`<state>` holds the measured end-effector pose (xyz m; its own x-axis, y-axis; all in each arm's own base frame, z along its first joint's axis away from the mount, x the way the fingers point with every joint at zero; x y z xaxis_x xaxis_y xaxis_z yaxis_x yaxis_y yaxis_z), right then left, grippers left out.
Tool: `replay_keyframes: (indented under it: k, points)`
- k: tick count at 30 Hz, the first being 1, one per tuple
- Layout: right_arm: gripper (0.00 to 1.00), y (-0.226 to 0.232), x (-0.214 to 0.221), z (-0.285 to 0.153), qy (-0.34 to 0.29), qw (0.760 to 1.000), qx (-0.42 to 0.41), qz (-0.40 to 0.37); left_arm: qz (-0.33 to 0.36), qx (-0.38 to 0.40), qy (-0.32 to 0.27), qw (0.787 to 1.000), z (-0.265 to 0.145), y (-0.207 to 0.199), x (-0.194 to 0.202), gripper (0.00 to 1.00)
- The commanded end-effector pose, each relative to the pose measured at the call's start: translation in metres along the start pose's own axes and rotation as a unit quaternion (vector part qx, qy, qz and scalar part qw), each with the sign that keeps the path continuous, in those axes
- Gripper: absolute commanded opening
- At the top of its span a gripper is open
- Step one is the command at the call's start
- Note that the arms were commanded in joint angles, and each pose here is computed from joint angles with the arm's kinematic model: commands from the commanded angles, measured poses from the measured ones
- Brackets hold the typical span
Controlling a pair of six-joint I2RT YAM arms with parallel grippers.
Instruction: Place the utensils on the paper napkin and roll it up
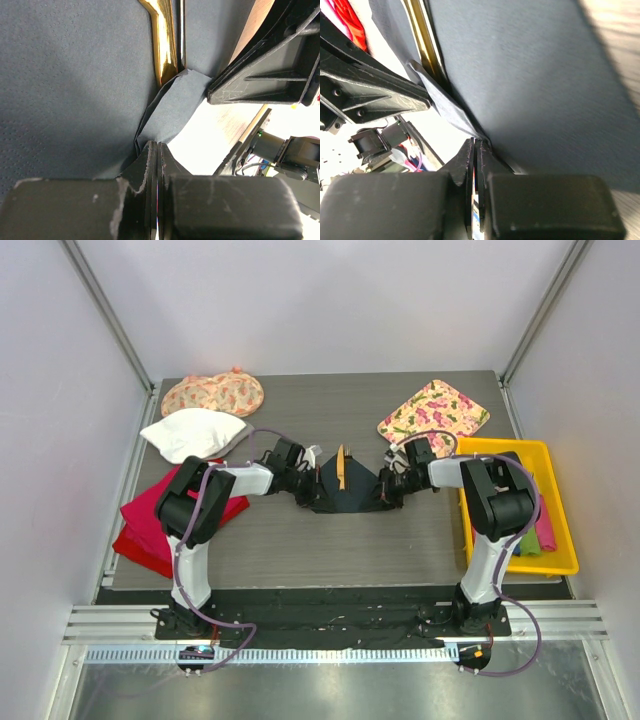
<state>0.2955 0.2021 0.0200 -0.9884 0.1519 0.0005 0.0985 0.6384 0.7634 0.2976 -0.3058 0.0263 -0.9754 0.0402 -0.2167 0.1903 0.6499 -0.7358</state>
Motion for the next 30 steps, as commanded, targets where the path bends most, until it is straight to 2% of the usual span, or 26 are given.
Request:
replay_keyframes:
  k: [1,12,18,22,30]
  points:
    - [0.02,-0.032,0.007,-0.011,-0.004,0.998,0.058,0.008,-0.017,-0.063,0.008,0.998,0.008,0.037,0.01,0.0]
    - [0.02,-0.026,0.003,-0.022,-0.01,0.999,0.045,0.007,-0.017,-0.061,0.009,0.998,0.008,0.037,0.011,0.0]
    - [0.04,0.024,-0.01,-0.029,-0.035,0.999,-0.02,-0.036,-0.014,-0.058,0.007,0.998,0.008,0.035,0.01,0.0]
    - [0.04,0.052,-0.005,-0.021,-0.03,0.997,-0.041,-0.058,-0.014,-0.056,0.009,0.998,0.008,0.035,0.011,0.0]
    - [0.04,0.04,-0.008,0.01,-0.014,0.999,-0.02,-0.048,-0.016,-0.051,0.009,0.999,0.008,0.033,0.011,0.0]
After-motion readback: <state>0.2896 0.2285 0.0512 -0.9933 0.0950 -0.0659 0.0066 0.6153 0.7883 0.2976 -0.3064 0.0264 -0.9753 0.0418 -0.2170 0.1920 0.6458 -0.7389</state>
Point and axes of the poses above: each gripper's point midway between its finger pads, its own z axis out along the fingers, its own y axis along the line the jaws close on, x = y × z, the point moved 1 cm from there along -z, back along the fingers, and after that the axes turned 2 degrees about z, right-handed, at the moved point
